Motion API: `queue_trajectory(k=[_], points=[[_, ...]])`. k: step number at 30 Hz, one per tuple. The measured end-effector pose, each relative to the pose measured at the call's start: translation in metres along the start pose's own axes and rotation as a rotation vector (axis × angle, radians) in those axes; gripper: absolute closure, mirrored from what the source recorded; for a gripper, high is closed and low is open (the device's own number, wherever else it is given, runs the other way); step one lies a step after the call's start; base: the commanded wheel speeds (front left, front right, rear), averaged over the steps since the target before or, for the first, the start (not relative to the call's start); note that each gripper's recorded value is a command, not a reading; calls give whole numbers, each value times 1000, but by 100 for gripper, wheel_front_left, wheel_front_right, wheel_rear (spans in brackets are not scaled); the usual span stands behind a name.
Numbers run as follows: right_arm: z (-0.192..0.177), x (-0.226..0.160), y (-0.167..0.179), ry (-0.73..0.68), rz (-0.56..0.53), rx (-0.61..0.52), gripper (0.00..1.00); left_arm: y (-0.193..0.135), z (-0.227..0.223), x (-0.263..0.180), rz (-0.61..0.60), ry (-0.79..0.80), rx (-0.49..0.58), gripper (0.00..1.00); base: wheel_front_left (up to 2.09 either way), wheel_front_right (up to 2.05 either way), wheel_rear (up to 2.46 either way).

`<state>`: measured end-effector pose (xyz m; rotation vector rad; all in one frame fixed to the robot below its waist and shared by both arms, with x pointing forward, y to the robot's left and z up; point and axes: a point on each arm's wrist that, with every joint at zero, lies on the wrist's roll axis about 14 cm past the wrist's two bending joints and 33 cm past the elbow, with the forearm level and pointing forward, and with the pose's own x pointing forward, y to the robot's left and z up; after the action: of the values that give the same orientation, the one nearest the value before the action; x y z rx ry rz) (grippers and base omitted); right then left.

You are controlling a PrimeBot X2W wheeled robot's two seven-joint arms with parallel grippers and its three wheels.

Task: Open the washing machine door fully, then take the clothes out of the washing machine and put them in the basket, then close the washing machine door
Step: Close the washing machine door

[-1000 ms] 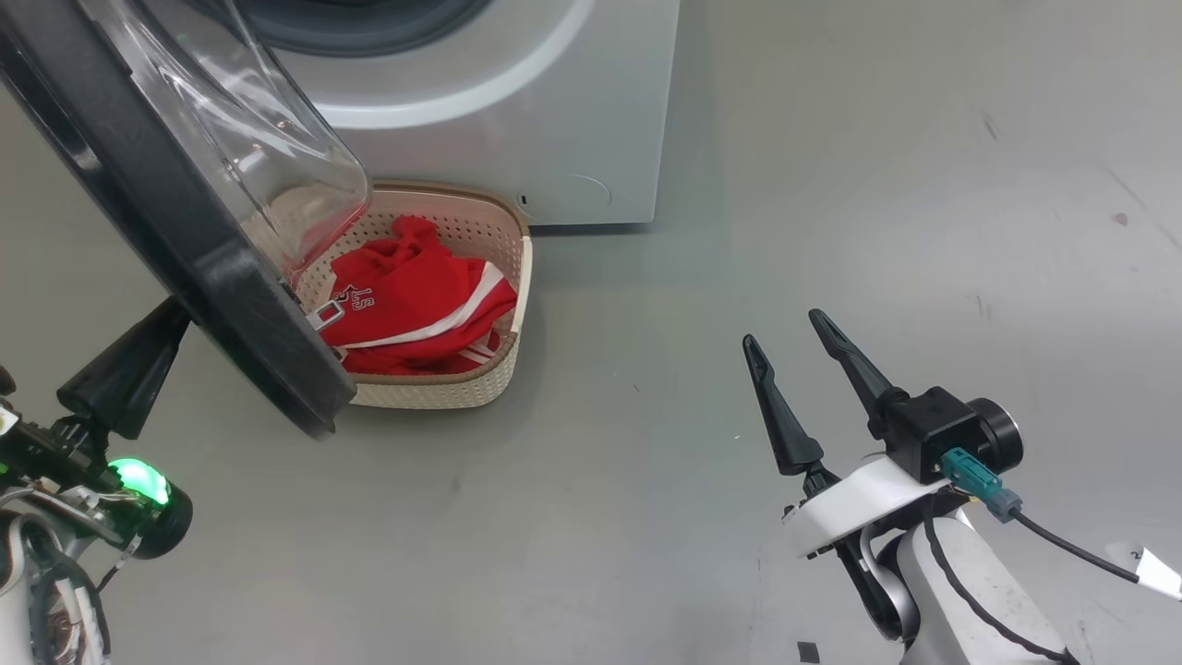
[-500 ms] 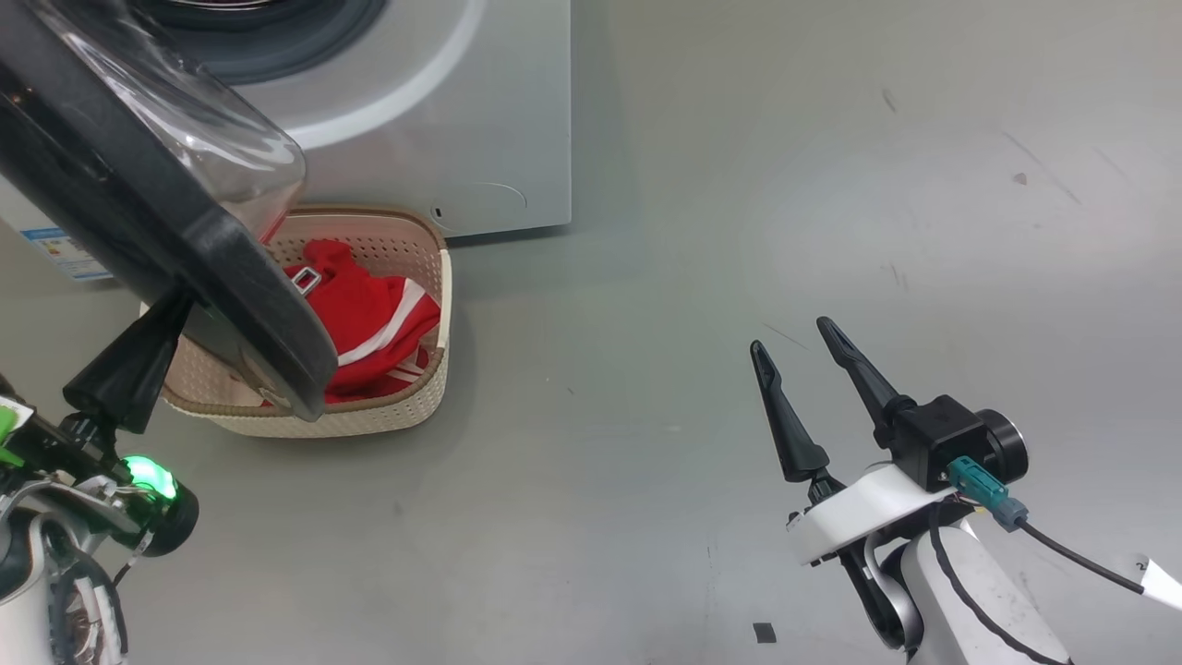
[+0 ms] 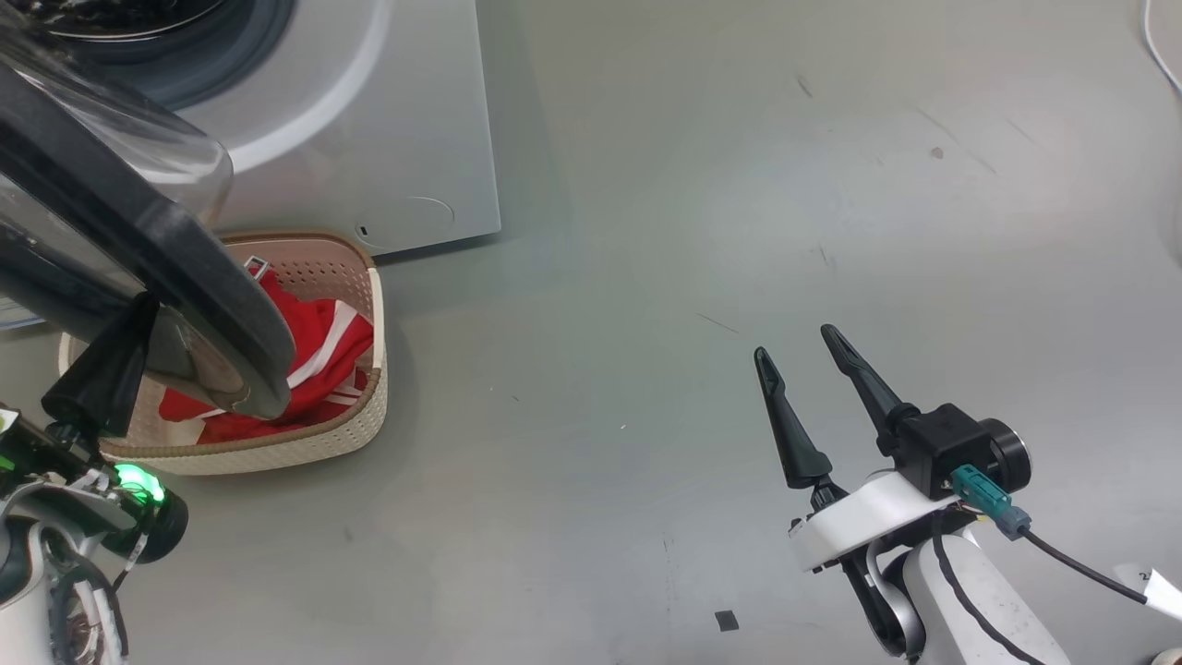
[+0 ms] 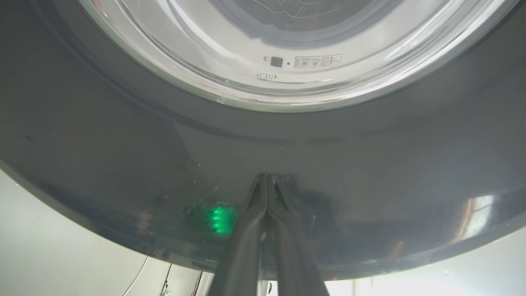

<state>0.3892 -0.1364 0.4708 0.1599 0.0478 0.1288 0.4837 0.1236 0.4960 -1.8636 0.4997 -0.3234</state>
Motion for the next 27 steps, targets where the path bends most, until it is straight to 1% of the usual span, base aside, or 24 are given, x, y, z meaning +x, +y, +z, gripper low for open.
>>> queue_trajectory(k=[22,27], points=[[4,-15,-36,-5,-127,-4,0,4,-17,58,-9,-5,-37,100,0,0,0],[5,-16,-39,-8,-137,-4,0,7,-22,65,-5,-4,-33,100,0,0,0]])
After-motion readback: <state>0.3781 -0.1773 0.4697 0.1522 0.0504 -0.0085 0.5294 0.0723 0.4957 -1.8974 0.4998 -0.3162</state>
